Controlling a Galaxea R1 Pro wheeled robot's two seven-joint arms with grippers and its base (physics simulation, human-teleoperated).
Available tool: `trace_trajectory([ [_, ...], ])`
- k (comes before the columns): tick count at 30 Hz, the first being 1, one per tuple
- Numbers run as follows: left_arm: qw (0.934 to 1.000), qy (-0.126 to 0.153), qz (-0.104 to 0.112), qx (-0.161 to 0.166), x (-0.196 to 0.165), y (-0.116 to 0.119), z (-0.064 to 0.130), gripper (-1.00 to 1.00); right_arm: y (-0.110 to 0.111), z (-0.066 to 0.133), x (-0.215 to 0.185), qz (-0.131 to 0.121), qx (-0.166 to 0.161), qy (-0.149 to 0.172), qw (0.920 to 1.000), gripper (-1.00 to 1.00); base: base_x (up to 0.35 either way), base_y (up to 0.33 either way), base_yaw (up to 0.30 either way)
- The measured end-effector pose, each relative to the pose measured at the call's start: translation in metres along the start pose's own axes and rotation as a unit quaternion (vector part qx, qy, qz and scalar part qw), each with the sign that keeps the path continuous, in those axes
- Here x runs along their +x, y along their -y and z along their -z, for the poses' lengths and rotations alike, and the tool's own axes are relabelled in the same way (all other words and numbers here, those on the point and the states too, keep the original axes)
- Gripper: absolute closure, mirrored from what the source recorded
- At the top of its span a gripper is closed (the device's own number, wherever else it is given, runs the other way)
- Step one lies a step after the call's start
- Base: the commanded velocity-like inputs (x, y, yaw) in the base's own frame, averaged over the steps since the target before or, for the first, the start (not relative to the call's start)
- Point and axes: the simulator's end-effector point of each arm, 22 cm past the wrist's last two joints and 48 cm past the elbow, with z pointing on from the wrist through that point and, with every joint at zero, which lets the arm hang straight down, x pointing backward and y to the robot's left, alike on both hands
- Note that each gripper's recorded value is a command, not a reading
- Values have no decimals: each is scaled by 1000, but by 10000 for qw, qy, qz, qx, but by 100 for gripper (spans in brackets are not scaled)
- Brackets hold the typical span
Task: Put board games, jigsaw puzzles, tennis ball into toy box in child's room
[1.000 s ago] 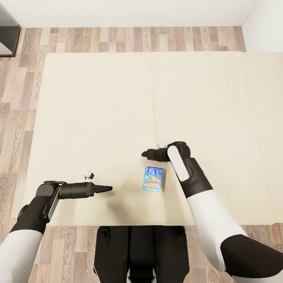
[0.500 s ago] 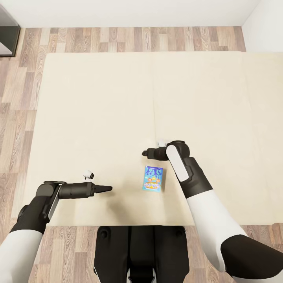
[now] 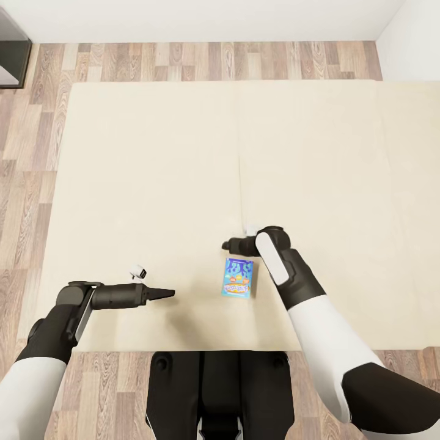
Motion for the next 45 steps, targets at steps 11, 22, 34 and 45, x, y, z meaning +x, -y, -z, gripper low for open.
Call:
trace_trajectory([
  [11, 10000, 0, 0, 1, 0, 0, 0, -100, 9, -14, 15, -96, 95, -139, 9998, -100, 0, 0, 0],
  [22, 10000, 0, 0, -2, 0, 0, 0, -100, 12, -20, 27, -154, 104, -313, 9993, -100, 0, 0, 0],
  [34, 10000, 0, 0, -1, 0, 0, 0, -100, 27, -40, 70, -289, 238, -884, 9954, -100, 0, 0, 0],
  [45, 10000, 0, 0, 2, 0, 0, 0, -100, 27, -40, 73, -283, 242, -929, 9950, -100, 0, 0, 0],
])
